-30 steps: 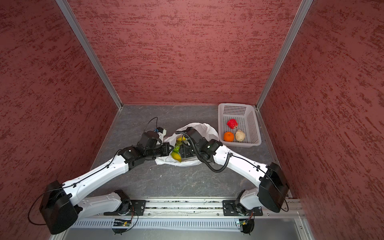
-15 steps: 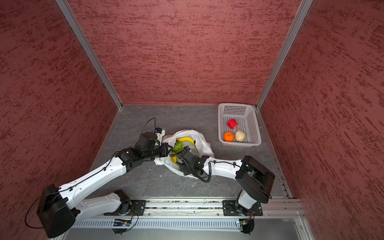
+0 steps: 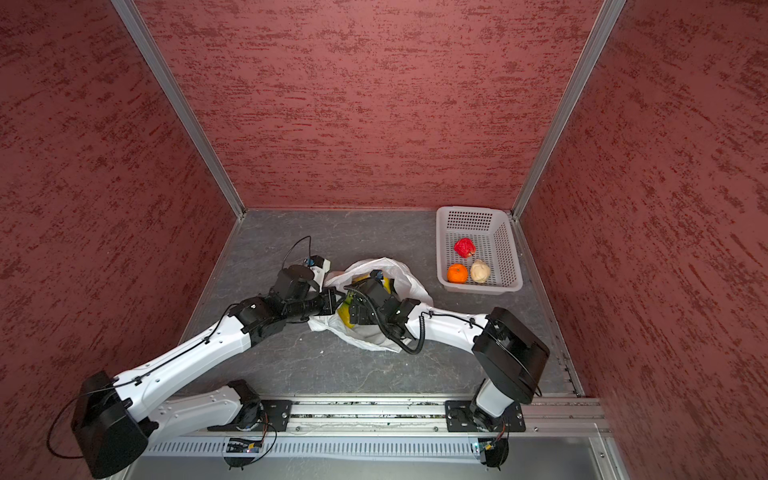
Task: Untie the knot of the plastic bag and take out the fruit
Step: 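Move the right gripper back over the open bag toward the fruit, then lower the right gripper into the bag and close on the green apple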
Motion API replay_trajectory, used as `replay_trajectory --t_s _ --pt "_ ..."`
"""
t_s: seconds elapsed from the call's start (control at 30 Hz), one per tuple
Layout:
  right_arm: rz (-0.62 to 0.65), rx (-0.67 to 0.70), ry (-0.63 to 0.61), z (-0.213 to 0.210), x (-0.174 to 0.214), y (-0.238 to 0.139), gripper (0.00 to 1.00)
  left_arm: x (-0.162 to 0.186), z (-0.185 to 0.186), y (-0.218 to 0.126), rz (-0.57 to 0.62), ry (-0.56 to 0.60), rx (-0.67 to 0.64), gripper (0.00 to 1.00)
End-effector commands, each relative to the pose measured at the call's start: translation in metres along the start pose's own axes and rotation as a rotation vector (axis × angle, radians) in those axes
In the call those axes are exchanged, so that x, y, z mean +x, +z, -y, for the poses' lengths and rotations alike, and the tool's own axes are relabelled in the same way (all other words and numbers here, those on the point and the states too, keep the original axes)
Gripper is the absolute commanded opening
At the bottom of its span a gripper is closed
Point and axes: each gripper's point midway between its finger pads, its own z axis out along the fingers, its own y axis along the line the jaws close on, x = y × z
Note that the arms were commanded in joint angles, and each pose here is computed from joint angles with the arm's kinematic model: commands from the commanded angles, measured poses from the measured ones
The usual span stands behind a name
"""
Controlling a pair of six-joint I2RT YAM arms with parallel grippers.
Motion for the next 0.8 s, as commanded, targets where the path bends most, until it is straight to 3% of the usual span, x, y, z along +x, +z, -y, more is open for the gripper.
replay_trajectory --t_s 0.0,0.33,0.63,0.77 --pt "0.082 -0.036 0.108 -0.011 -0.024 0.009 0.94 -0.005 0.006 -0.002 0.022 0.029 0.015 0.00" --pt "0.171 -0.106 0.147 -0.028 -0.055 0.030 0.98 -0.002 0.006 -0.001 0.005 0.039 0.019 0.00" --pt "0.132 -0.042 0.184 -0.012 -0.054 0.069 0.98 0.003 0.002 0.003 -0.010 0.031 0.012 0.00" --pt "0.111 -0.013 0.214 0.000 -0.047 0.078 0.86 0.003 0.001 0.003 -0.010 0.032 0.007 0.00"
